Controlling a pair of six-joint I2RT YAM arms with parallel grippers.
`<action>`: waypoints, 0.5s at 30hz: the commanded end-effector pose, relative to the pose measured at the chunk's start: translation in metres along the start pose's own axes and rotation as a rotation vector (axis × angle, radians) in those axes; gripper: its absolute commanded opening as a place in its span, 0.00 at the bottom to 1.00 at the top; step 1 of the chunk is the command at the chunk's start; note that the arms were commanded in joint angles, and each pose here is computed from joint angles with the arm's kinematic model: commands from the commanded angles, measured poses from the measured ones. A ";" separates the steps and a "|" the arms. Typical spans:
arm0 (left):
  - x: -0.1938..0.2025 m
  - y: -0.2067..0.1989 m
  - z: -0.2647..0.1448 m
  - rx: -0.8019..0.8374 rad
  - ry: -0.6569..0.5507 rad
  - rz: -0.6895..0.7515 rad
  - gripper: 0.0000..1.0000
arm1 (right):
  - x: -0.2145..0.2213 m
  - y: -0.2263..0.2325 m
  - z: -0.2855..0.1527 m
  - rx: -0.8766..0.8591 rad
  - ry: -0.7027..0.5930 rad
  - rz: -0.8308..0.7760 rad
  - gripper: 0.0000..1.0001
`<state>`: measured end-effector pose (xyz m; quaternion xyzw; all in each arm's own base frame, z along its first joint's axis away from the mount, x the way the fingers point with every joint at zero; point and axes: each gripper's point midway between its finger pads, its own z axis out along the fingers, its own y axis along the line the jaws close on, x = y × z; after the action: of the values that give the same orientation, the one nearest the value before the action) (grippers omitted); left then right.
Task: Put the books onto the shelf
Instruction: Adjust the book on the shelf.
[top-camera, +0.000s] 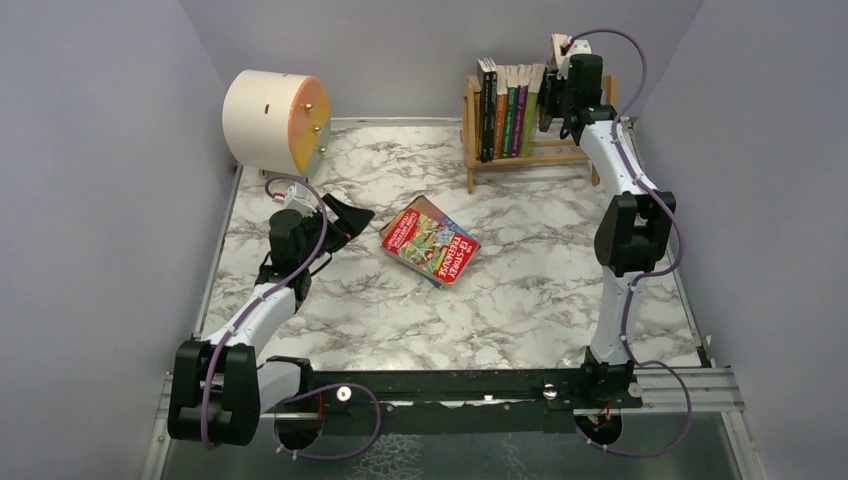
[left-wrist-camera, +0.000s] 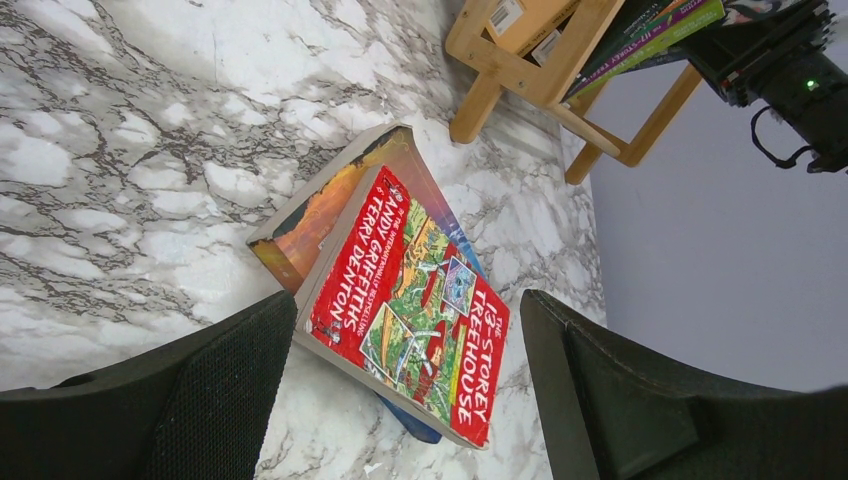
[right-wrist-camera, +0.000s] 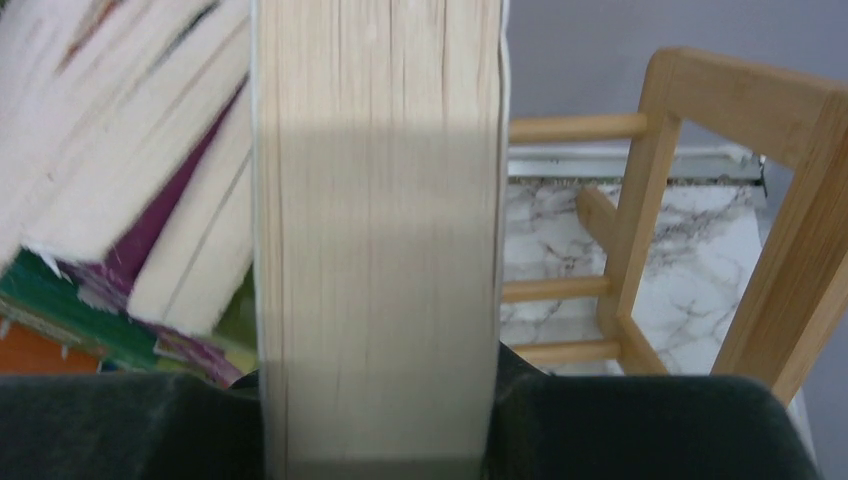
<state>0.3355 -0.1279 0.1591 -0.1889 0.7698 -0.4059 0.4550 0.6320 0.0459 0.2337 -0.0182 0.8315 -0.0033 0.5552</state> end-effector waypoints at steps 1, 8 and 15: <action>-0.005 -0.009 -0.002 0.032 -0.024 0.016 0.76 | 0.033 0.009 -0.026 -0.020 0.116 0.049 0.01; -0.003 -0.010 -0.003 0.038 -0.020 0.016 0.76 | 0.052 0.001 -0.035 0.027 0.149 0.049 0.01; -0.003 -0.010 -0.004 0.039 -0.023 0.013 0.76 | 0.036 -0.003 -0.050 0.052 0.093 0.048 0.01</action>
<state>0.3347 -0.1279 0.1615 -0.1875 0.7678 -0.4072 0.4578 0.5730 0.0441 0.1713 0.0049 0.8801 -0.0006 0.4747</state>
